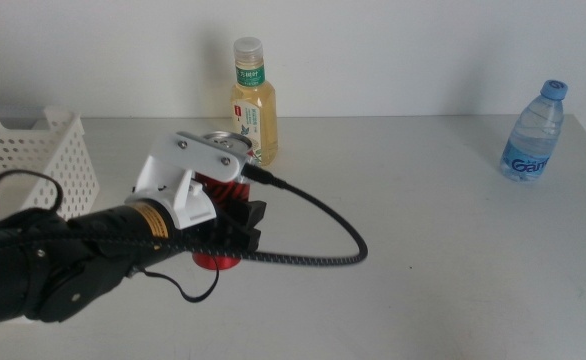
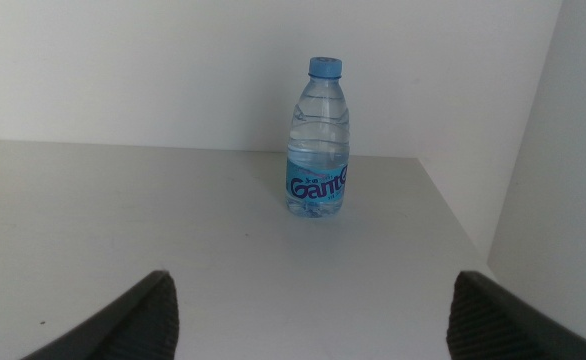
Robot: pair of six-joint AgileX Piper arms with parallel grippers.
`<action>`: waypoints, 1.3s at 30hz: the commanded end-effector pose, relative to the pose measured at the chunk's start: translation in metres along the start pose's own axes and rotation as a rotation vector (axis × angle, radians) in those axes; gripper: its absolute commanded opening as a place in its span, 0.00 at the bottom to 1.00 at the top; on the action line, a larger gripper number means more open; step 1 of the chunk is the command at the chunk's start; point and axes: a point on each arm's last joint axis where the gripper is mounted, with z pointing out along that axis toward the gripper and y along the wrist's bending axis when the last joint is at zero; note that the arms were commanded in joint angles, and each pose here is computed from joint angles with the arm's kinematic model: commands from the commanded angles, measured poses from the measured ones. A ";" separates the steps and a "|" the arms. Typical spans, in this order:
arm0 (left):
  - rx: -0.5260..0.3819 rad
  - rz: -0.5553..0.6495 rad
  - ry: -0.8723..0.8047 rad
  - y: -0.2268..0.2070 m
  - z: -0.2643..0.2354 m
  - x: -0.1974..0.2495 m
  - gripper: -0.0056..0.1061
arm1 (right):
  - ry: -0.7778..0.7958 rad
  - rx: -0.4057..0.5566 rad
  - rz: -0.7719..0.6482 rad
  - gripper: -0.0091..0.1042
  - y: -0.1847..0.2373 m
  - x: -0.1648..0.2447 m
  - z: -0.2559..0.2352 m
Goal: Use arms to grab the bottles and put them into the dustbin to the left of the table.
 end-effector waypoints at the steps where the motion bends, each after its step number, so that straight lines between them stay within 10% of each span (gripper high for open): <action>1: -0.031 -0.046 -0.085 0.000 -0.020 -0.045 0.04 | -0.102 0.021 -0.018 0.74 -0.002 -0.011 -0.003; 19: -0.301 0.049 0.290 0.021 -0.069 -0.147 0.04 | -0.102 0.021 -0.018 0.74 -0.002 -0.011 -0.003; 39: -0.394 -0.234 0.558 0.172 -0.088 -0.153 0.04 | -0.102 0.021 -0.018 0.74 -0.002 -0.011 -0.003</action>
